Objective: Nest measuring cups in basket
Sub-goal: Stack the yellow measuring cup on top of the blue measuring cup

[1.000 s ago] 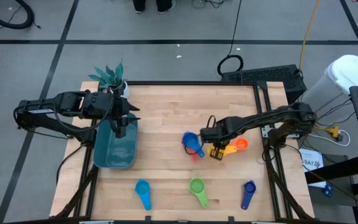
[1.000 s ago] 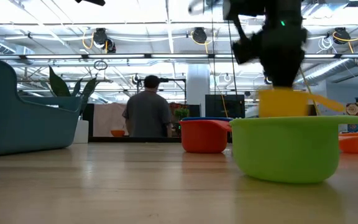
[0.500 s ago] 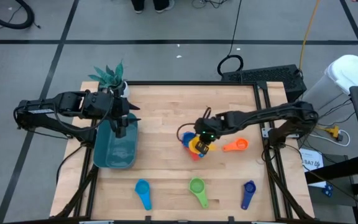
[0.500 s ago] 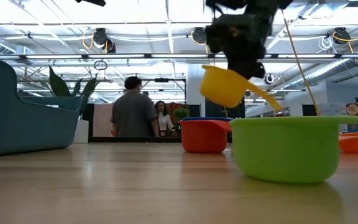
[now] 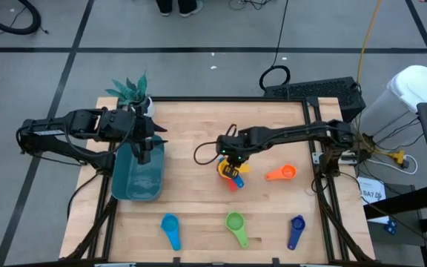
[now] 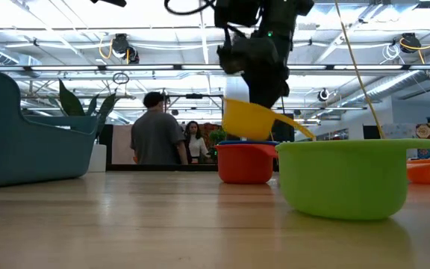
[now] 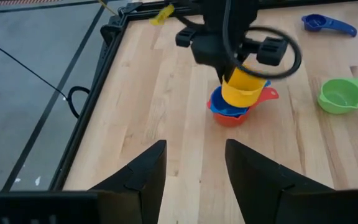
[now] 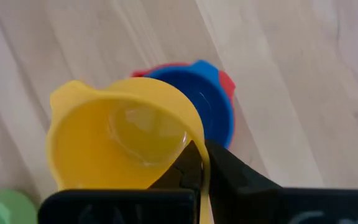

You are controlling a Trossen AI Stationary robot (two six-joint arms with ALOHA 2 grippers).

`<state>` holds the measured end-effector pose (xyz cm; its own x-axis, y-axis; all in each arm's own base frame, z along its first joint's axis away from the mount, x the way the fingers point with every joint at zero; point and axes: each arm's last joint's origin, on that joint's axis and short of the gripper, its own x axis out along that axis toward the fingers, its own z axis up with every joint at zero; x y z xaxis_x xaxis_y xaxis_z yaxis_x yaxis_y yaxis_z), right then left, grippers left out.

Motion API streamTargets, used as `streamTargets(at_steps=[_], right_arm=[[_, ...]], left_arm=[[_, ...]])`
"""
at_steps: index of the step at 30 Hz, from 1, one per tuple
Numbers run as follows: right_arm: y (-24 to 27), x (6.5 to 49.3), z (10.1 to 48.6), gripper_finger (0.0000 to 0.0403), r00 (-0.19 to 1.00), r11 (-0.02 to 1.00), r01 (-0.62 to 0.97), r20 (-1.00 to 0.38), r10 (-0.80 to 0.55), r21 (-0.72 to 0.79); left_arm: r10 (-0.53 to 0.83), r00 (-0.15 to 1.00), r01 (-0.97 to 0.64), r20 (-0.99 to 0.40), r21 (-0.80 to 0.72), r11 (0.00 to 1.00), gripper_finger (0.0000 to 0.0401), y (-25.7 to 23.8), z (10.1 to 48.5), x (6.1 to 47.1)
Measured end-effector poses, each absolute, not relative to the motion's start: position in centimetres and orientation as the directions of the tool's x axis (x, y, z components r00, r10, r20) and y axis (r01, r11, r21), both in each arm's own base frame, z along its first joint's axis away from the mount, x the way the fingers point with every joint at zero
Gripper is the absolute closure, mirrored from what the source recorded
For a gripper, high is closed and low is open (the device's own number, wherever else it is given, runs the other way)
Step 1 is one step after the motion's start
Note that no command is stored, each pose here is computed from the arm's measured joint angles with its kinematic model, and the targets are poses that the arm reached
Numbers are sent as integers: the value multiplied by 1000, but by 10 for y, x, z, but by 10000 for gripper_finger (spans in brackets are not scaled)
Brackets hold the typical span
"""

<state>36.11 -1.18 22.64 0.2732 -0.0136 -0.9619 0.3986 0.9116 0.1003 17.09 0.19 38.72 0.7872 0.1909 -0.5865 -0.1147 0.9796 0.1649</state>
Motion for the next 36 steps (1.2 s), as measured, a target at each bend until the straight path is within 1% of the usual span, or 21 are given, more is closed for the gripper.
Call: streamTargets(at_steps=[7,25,30,36], right_arm=[[-19,362,224,403,268,908,407,-963,-17,97],[-23,359,221,402,239,900,425,-971,-11,94],[-22,360,221,382,247,900,418,-969,16,122],[-16,361,221,353,261,910,394,-965,19,125]], left_arm=[[191,787,-109,-587,173,979,240,2,387,171],[190,787,-110,-587,171,979,197,2,387,171],[191,786,-113,-588,166,980,206,2,387,171],[191,780,-111,-597,168,980,223,2,386,170]])
